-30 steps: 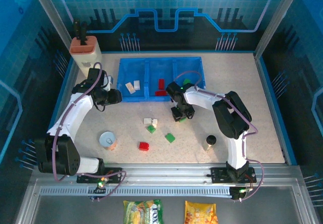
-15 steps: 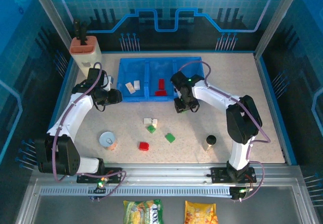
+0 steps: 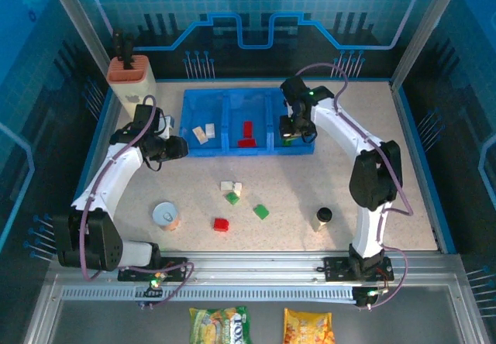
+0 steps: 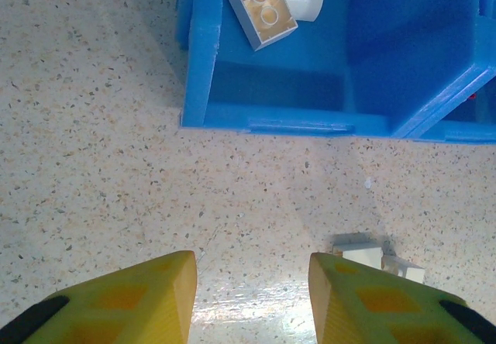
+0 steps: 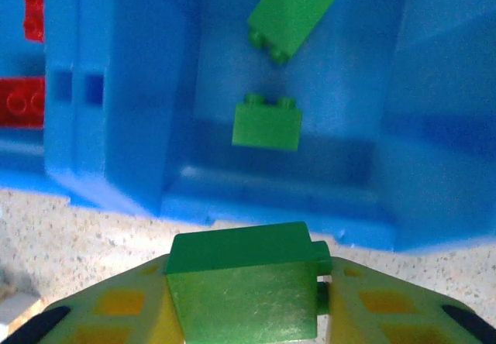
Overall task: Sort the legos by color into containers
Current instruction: Place the lego in the container.
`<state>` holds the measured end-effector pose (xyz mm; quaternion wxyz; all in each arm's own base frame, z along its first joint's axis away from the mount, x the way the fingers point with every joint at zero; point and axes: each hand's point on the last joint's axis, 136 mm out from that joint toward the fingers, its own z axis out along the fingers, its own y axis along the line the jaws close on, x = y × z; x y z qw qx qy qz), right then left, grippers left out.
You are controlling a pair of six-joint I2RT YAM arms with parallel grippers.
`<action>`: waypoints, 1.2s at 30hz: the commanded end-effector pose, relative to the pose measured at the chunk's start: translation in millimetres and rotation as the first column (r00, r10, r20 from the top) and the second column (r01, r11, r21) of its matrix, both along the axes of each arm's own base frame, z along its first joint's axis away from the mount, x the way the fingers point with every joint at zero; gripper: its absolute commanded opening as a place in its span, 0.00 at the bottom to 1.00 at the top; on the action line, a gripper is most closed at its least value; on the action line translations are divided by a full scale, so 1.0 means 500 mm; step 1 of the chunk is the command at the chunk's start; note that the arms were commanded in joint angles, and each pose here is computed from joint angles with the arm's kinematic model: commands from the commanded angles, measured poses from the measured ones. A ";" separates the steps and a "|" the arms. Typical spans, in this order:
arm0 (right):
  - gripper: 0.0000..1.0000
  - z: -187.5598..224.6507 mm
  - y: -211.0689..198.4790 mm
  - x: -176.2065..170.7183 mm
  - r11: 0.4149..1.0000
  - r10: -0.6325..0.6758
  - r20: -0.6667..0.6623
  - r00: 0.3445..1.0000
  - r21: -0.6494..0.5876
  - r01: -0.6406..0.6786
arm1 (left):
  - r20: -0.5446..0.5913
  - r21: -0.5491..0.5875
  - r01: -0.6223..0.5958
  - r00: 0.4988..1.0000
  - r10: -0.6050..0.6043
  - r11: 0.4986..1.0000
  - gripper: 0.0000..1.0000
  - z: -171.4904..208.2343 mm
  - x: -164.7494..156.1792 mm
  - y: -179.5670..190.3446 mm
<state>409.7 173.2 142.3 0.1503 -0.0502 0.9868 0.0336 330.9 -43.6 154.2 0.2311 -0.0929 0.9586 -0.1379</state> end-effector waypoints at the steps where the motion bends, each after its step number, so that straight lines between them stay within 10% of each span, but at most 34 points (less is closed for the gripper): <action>1: 0.42 -0.018 -0.012 0.031 0.999 -0.033 -0.032 0.999 -0.019 0.032 | 0.016 -0.019 0.014 1.000 -0.014 1.000 0.43 0.007 -0.007 -0.003; 22: 0.43 -0.110 0.000 0.273 0.993 -0.116 0.097 0.989 0.004 0.116 | 0.004 -0.020 0.013 1.000 -0.013 1.000 0.43 -0.001 -0.005 -0.003; 36: 0.53 -0.122 -0.001 0.313 0.994 -0.104 0.168 0.980 -0.002 0.106 | -0.010 -0.030 0.016 1.000 -0.017 0.999 0.44 -0.008 -0.005 -0.007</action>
